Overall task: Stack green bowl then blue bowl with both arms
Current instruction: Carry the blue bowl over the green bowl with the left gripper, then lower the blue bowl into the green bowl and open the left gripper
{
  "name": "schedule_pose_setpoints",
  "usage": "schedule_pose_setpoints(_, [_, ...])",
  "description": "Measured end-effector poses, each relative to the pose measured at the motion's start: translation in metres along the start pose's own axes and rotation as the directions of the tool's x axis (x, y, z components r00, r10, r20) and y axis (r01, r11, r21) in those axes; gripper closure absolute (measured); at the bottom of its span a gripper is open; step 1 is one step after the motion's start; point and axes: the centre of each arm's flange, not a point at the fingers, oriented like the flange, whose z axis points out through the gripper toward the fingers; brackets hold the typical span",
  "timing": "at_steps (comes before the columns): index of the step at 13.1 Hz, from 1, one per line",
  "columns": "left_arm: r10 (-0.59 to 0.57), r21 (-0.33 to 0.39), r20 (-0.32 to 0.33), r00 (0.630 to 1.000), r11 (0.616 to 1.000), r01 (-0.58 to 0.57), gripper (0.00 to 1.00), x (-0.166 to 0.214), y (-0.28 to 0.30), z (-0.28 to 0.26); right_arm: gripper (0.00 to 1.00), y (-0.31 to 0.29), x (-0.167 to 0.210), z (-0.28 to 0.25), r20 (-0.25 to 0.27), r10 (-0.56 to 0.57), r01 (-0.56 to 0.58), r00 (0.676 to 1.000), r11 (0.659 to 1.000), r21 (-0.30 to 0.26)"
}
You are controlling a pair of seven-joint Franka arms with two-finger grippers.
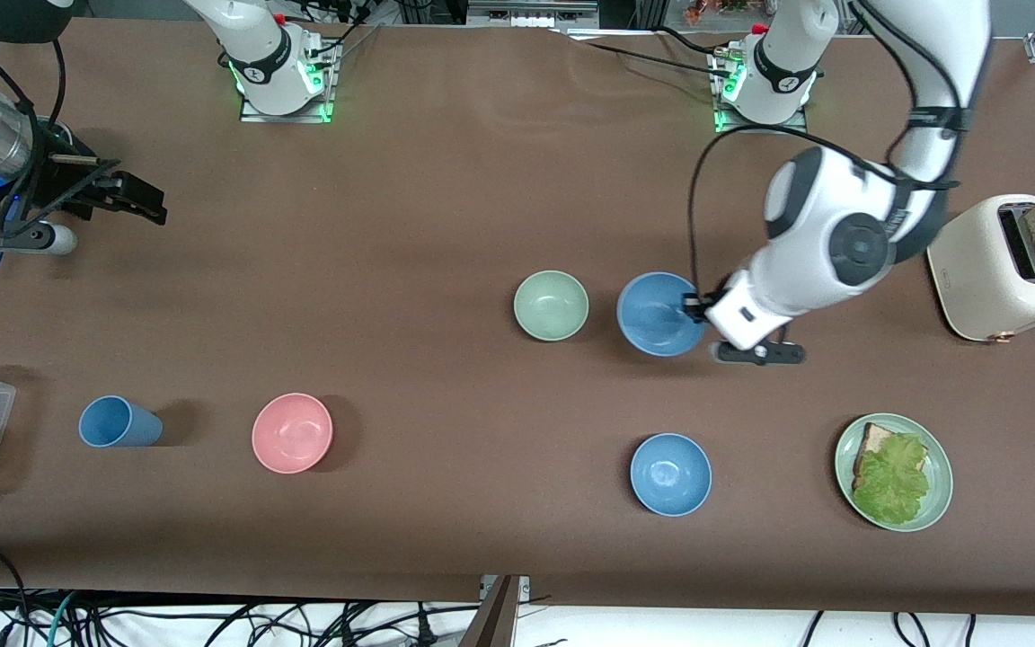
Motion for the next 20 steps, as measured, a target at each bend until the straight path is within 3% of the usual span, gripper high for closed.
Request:
schedule_pose_setpoints(3, [-0.012,0.017,0.026,1.000,1.000,0.011,0.95,-0.016,0.059,0.028,0.00,0.000,0.000,-0.013,-0.027,-0.002,0.002,1.000,1.000,0.003])
schedule_pose_setpoints(9, [-0.078,0.015,-0.001,0.997,0.997,0.078,0.95,-0.035,0.119,0.087,0.00,0.002,0.002,-0.015,-0.033,0.000,0.000,0.999,1.000,0.004])
schedule_pose_setpoints(20, [-0.072,0.024,-0.012,0.997,0.997,0.072,0.95,-0.054,0.126,0.131,0.00,0.008,0.003,-0.014,-0.030,0.010,-0.010,0.999,1.000,0.005])
